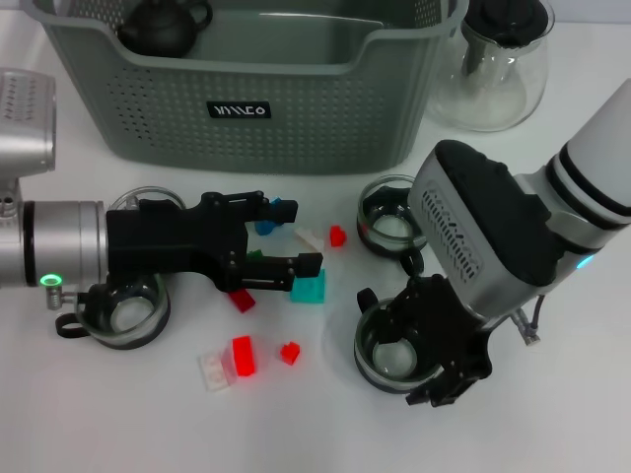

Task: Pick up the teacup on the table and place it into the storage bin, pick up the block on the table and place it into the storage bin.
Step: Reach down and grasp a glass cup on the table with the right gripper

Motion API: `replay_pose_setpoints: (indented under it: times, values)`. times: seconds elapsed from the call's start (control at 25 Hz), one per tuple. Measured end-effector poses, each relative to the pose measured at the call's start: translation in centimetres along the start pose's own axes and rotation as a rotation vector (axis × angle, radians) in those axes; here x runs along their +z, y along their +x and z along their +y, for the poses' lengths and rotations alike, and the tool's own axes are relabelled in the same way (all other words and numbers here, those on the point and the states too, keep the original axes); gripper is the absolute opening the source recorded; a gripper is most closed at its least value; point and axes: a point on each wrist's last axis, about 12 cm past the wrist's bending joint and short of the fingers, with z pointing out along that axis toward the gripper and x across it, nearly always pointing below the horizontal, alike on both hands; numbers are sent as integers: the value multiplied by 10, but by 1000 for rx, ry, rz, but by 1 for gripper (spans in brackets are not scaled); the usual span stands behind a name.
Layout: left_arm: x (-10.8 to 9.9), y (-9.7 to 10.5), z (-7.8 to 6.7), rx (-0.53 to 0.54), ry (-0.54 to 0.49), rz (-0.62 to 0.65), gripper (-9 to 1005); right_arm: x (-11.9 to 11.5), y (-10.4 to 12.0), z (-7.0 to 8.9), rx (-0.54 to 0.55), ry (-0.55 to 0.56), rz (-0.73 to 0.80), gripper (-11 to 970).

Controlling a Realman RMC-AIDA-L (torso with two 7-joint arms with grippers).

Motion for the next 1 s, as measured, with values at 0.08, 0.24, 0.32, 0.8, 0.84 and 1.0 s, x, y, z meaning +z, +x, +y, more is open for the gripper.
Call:
replay_pose_setpoints:
  times: [0.08,0.24,0.32,0.8,0.84,1.0]
  values:
    - [0,-1,1,1,0,1,841,2,-1,-1,-6,11,4,814]
    - [0,0,1,1,0,6,842,6,-3,-2,-23,21,18,701]
    - [0,1,1,1,-3,10,842,9,-5,-1,-28,16,24,700]
    - [-2,3,0,-6,-2,19,841,16,-11,0,5,-15,85,611]
    - [-2,3,0,-6,0,19,841,15,-11,-1,15,-14,92,577]
    - [-2,3,-1,-6,5,17,842,14,-12,0,23,-29,104,438]
